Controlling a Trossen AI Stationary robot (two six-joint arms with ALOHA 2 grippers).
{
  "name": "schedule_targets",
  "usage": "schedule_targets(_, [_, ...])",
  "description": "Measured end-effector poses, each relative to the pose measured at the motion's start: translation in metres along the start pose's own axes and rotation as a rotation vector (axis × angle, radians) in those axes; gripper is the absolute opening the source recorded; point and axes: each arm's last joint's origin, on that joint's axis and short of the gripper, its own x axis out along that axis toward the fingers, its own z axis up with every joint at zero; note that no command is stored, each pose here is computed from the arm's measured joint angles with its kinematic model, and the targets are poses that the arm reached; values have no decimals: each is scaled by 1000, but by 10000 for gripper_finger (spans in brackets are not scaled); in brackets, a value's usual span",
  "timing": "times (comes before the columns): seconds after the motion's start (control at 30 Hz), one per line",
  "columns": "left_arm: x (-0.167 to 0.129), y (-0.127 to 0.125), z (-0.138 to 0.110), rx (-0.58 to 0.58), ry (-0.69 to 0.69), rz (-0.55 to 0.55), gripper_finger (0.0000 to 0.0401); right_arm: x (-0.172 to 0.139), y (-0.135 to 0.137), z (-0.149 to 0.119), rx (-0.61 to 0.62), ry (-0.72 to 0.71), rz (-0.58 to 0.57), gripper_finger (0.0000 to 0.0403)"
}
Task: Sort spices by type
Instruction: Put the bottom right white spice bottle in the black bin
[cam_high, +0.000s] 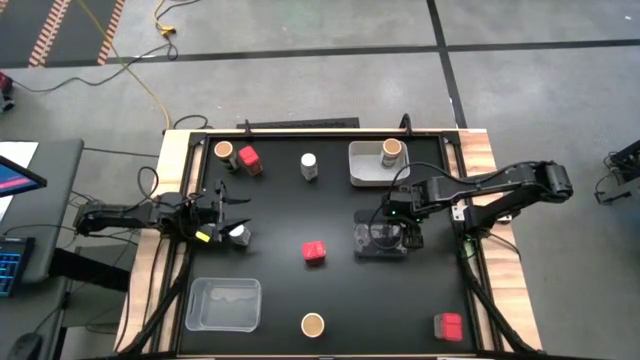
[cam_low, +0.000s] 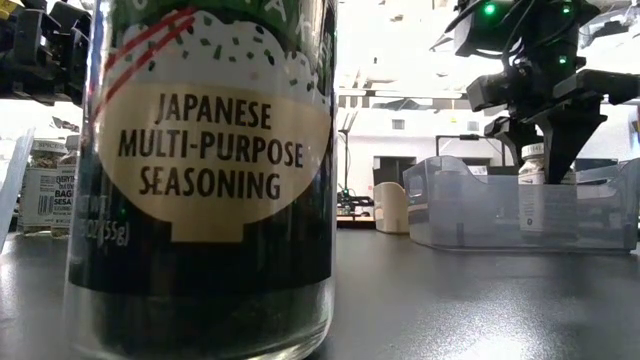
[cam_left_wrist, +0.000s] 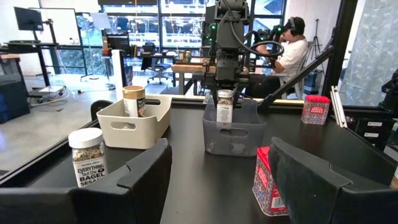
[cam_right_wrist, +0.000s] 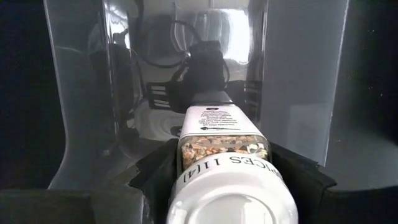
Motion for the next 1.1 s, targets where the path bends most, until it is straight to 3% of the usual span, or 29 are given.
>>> schedule_targets(0.63, [0,0,0,0,0,0,256,0,0,3,-8,-31,0,251])
schedule_targets(1.1, [0,0,0,0,0,0,256,-1,0,14,-22,-144,0,251])
